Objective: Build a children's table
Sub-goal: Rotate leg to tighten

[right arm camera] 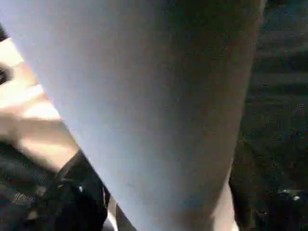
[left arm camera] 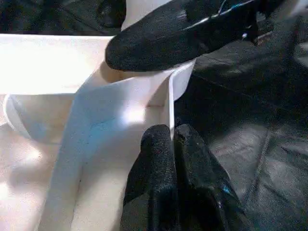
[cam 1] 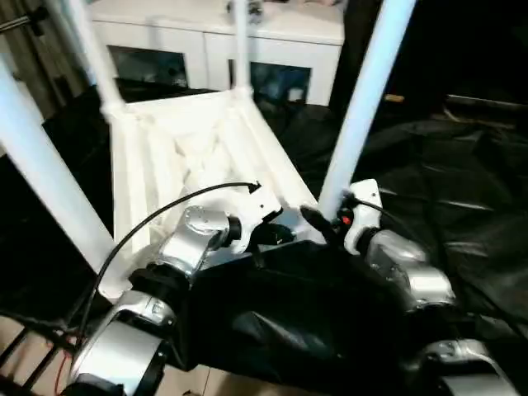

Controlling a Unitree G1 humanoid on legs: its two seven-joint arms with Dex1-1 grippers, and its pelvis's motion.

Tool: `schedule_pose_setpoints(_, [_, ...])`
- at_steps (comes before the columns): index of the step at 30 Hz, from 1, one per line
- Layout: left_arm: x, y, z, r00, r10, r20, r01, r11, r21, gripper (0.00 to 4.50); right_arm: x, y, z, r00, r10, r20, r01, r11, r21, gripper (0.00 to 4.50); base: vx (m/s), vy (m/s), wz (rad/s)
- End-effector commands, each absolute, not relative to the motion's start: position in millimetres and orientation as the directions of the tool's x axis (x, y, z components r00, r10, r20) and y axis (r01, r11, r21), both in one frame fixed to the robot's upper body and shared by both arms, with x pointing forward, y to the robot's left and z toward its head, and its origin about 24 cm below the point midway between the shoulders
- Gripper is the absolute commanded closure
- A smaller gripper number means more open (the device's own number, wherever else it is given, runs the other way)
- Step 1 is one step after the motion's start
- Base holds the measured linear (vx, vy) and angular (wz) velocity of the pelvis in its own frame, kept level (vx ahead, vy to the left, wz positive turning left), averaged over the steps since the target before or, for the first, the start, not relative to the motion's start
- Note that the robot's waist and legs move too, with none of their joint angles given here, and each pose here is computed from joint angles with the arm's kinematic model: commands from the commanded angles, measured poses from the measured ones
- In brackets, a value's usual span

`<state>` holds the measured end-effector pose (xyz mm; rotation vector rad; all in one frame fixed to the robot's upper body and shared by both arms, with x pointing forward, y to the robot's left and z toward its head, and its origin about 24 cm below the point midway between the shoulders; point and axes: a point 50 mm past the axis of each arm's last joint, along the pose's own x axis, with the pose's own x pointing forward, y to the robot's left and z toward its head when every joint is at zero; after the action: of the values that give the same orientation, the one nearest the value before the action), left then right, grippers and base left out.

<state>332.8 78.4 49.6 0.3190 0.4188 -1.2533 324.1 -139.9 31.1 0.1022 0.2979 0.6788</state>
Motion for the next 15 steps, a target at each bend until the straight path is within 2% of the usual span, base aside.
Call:
schedule_pose_setpoints(1, [322.6,58.2,58.4,0.112,-0.905,-0.409,0.992,0.126,-0.008,4.5,313.9,-128.1,23.3,0.633,0.723,-0.277,-0.694,0.689,0.212,0.92,0.0,0.0,0.0])
schedule_pose_setpoints(4, [322.2,66.2,59.0,0.089,-0.903,-0.42,0.995,0.103,-0.011,4.5,308.3,-133.7,26.9,0.572,0.775,-0.269,-0.759,0.625,0.183,0.92,0.0,0.0,0.0])
schedule_pose_setpoints(5, [321.4,73.2,60.0,0.06,-0.901,-0.429,0.997,0.075,-0.017,4.5,303.5,-139.2,29.9,0.52,0.814,-0.259,-0.8,0.57,0.187,0.92,0.0,0.0,0.0])
schedule_pose_setpoints(7, [320.9,75.7,60.4,0.047,-0.901,-0.432,0.998,0.062,-0.021,4.5,301.9,-141.2,31.0,0.502,0.826,-0.255,-0.811,0.552,0.194,0.92,0.0,0.0,0.0])
schedule_pose_setpoints(10, [319.2,84.2,61.7,0.005,-0.9,-0.437,0.999,0.019,-0.028,4.5,294.4,-146.4,35.0,0.416,0.877,-0.238,-0.858,0.466,0.218,0.92,0.0,0.0,0.0])
schedule_pose_setpoints(13, [319.0,85.9,61.9,-0.001,-0.899,-0.439,0.999,0.014,-0.03,4.5,292.9,-147.4,35.8,0.399,0.886,-0.235,-0.866,0.448,0.222,0.92,0.0,0.0,0.0])
schedule_pose_setpoints(15, [317.2,90.7,61.7,-0.032,-0.893,-0.449,0.999,-0.014,-0.044,4.5,288.6,-149.4,37.1,0.35,0.906,-0.237,-0.884,0.403,0.236,0.92,0.0,0.0,0.0])
